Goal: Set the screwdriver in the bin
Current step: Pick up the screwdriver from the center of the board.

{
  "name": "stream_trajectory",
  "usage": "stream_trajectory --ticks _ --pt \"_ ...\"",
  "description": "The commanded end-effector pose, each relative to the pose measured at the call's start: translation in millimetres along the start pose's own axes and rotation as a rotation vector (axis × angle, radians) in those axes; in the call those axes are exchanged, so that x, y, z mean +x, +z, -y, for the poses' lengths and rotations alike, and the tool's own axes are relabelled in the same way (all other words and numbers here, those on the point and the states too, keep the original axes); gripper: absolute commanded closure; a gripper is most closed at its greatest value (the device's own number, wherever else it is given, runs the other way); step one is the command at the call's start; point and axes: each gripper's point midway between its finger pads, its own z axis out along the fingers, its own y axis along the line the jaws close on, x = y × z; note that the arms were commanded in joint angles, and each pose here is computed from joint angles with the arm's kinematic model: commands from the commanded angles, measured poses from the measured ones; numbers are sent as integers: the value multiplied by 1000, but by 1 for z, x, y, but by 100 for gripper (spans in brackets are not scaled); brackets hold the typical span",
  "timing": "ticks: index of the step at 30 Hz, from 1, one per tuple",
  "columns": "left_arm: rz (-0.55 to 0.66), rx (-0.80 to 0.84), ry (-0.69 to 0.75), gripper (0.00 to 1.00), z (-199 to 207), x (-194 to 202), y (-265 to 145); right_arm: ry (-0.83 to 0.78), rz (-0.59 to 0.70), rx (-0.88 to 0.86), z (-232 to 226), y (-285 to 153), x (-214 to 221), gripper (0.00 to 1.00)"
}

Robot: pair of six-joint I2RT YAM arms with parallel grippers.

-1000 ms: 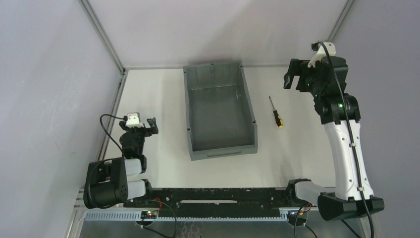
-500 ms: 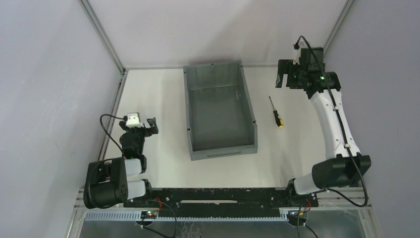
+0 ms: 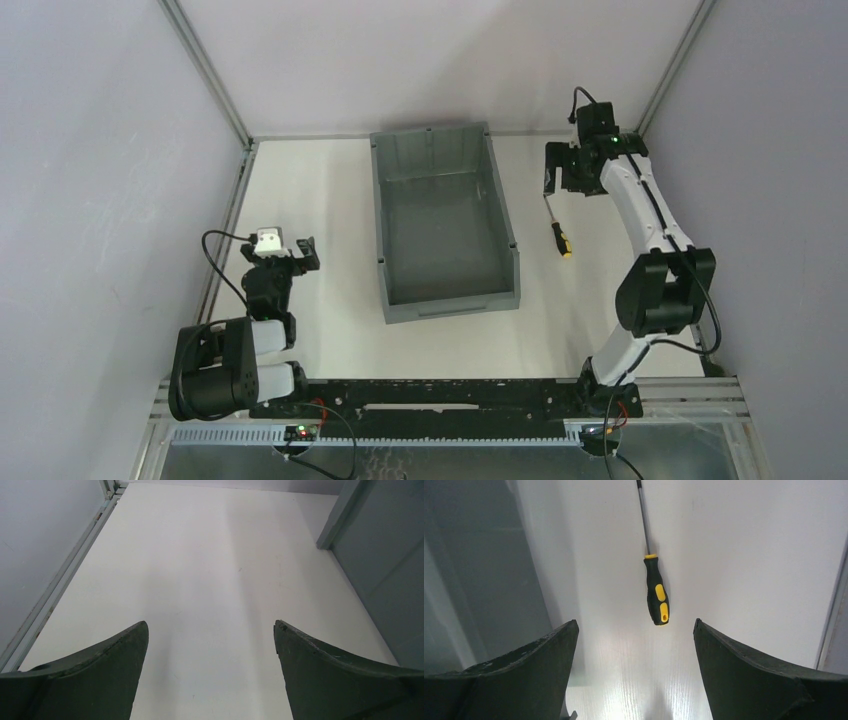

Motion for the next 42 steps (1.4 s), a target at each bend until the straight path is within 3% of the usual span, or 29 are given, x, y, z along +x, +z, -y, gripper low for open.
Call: stream_trajectory --ticks 1,20,27,42 --pt "91 2 -2 0 1 -30 10 37 -72 31 7 21 14 7" --pt "91 1 -2 0 0 -30 9 60 -289 86 24 108 77 24" --pt "92 2 0 0 0 -30 10 72 -334 89 26 125 91 35" --pt "92 0 0 0 0 -30 10 81 -401 104 32 146 116 46"
